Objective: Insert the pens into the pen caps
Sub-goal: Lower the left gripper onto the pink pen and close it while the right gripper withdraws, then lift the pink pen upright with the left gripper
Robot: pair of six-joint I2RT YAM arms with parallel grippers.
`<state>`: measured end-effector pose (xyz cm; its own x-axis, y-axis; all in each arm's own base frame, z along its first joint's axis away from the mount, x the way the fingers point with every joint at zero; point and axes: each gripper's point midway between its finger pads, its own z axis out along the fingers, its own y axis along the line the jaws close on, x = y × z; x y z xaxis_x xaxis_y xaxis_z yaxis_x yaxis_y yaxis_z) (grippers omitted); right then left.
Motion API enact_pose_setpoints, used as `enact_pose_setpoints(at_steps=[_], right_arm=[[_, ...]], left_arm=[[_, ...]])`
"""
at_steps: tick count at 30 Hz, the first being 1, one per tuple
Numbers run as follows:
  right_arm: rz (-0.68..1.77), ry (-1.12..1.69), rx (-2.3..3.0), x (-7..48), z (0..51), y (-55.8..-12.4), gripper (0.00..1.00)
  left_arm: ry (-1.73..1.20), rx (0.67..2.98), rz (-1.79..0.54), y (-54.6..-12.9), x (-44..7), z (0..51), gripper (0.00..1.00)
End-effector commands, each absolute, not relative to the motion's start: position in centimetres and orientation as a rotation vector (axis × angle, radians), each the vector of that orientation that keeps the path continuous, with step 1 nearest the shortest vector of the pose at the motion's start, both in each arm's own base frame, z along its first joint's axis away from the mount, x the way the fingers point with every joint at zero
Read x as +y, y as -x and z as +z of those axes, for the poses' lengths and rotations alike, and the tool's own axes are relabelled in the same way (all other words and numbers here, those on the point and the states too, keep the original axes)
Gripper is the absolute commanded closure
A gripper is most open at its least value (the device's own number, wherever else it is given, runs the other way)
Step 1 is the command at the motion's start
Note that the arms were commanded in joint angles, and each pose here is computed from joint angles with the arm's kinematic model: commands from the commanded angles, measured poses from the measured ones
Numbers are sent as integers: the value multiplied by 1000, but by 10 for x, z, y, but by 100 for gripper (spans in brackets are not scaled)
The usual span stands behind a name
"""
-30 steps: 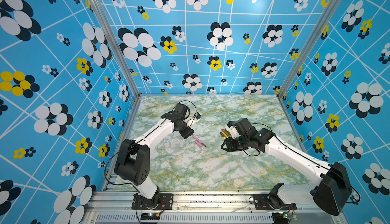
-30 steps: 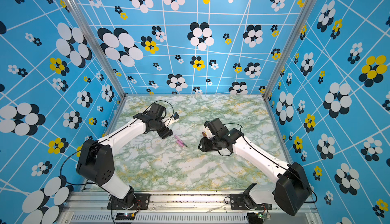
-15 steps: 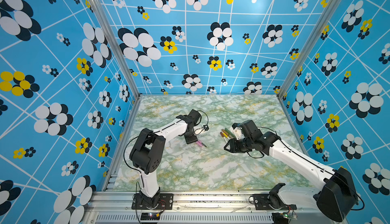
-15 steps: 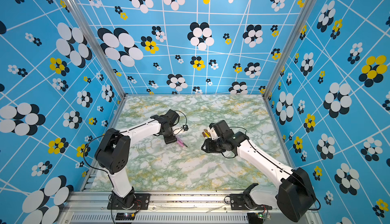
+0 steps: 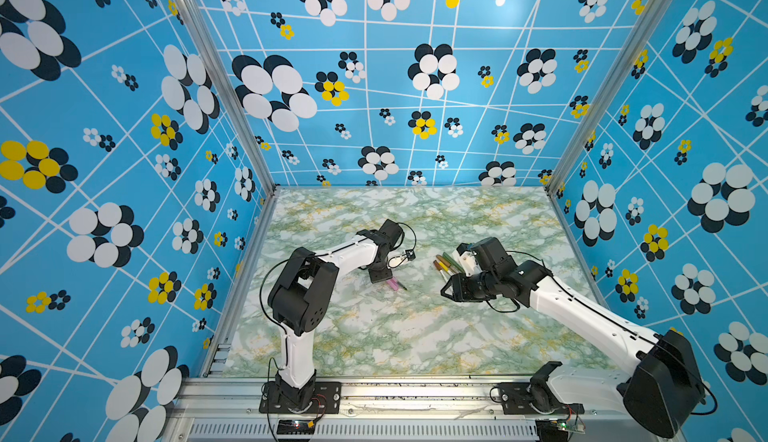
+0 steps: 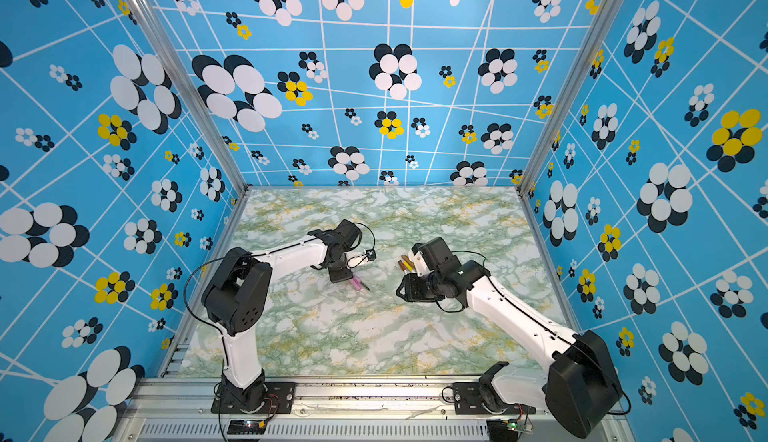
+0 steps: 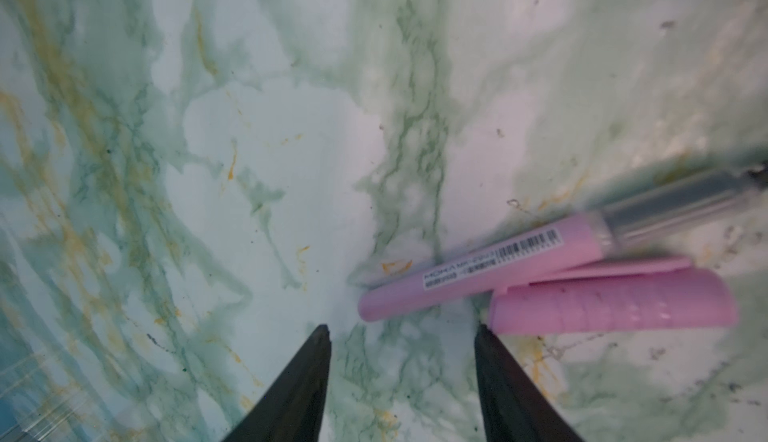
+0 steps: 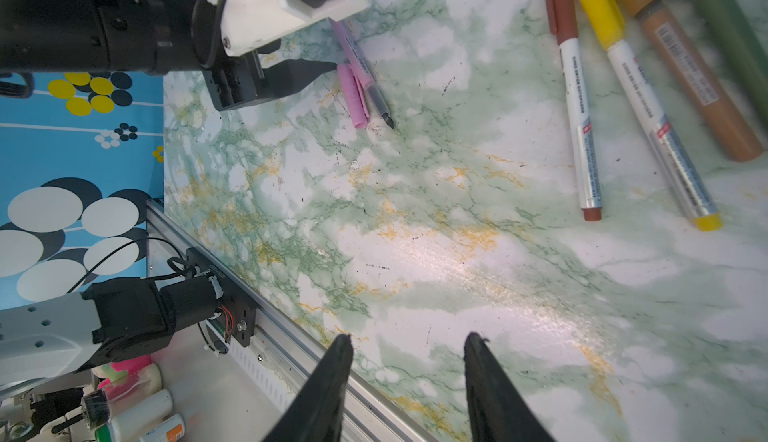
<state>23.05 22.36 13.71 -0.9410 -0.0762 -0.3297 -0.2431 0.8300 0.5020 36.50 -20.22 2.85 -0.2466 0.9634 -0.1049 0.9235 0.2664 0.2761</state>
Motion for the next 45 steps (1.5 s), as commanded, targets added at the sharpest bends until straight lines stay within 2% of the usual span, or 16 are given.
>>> enact_pose_setpoints(at_steps=[1,15,16,31,38,45], right_arm=[[810,231,2737,223,132,-229,53],[814,224,2743,223,129,-229,53],[818,224,2742,224,130,-229,53],[808,201,2733,221,129,-230,54],[794,177,2729,216,130,-231,54],[780,147,2720,212,134,-235,54]], left_arm=[[-1796,2266,241,-368,-208,27,46],[-1853,2275,195,-365,-222,14,56],[-1856,2278,189,-365,-223,13,61],[-1910,2309,137,-357,-232,0,79],[-1911,2324,141,-358,-234,-5,80],[-1907,2337,114,-359,-237,-8,88]])
